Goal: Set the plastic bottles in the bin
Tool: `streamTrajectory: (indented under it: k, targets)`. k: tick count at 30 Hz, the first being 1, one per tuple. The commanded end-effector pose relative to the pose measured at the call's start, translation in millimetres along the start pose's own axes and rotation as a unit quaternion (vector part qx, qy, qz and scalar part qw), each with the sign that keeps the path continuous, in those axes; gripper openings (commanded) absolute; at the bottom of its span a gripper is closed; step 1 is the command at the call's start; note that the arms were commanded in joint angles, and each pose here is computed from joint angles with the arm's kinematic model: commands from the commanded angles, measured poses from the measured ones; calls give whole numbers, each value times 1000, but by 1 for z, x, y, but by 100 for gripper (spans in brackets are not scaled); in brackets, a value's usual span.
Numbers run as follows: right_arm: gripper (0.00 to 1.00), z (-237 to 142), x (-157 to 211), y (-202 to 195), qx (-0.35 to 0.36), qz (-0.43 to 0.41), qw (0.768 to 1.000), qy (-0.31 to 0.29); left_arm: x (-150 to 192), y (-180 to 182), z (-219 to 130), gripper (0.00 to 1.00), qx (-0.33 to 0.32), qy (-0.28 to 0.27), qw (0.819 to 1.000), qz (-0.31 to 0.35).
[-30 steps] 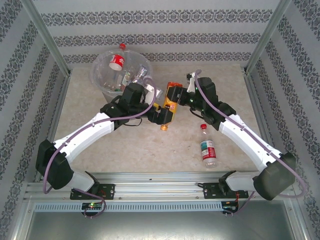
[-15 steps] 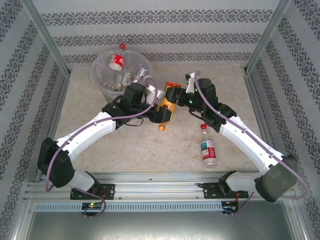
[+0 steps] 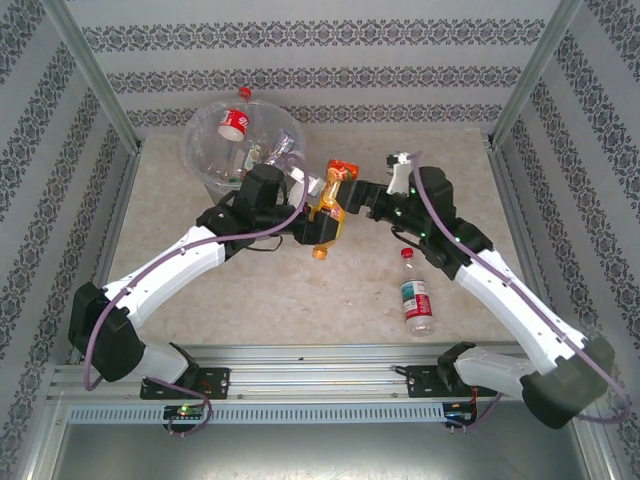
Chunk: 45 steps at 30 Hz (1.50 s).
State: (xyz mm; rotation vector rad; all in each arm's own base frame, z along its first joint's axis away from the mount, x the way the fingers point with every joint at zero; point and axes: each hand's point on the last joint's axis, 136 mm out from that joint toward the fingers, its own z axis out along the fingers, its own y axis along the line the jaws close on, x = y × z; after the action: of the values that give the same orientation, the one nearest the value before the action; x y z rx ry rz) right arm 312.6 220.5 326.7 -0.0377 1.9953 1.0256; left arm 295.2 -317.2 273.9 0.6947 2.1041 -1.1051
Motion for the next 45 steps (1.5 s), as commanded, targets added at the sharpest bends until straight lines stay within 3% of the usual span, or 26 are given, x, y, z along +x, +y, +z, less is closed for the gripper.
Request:
streamTrajectory:
  k: [1, 10, 18, 30, 39, 45]
  targets:
    - [98, -22, -2, 21, -67, -14, 998, -1, -15, -4, -16, 60, -8, -28, 999, 28]
    - [98, -78, -1, 49, -105, -99, 989, -17, -29, 3, -35, 62, -65, -28, 996, 55]
    - [98, -115, -5, 60, -92, -151, 983, -39, -70, 20, -95, 63, -226, -34, 968, 100]
    - [98, -121, -2, 49, -61, -172, 982, -37, -109, 89, -153, 64, -414, 24, 906, 86]
    - [98, -115, 3, 29, -19, -165, 986, -22, -121, 151, -158, 65, -483, 54, 872, 61]
    - [98, -109, 7, 7, 31, -145, 989, -10, -114, 180, -151, 69, -495, 88, 864, 38]
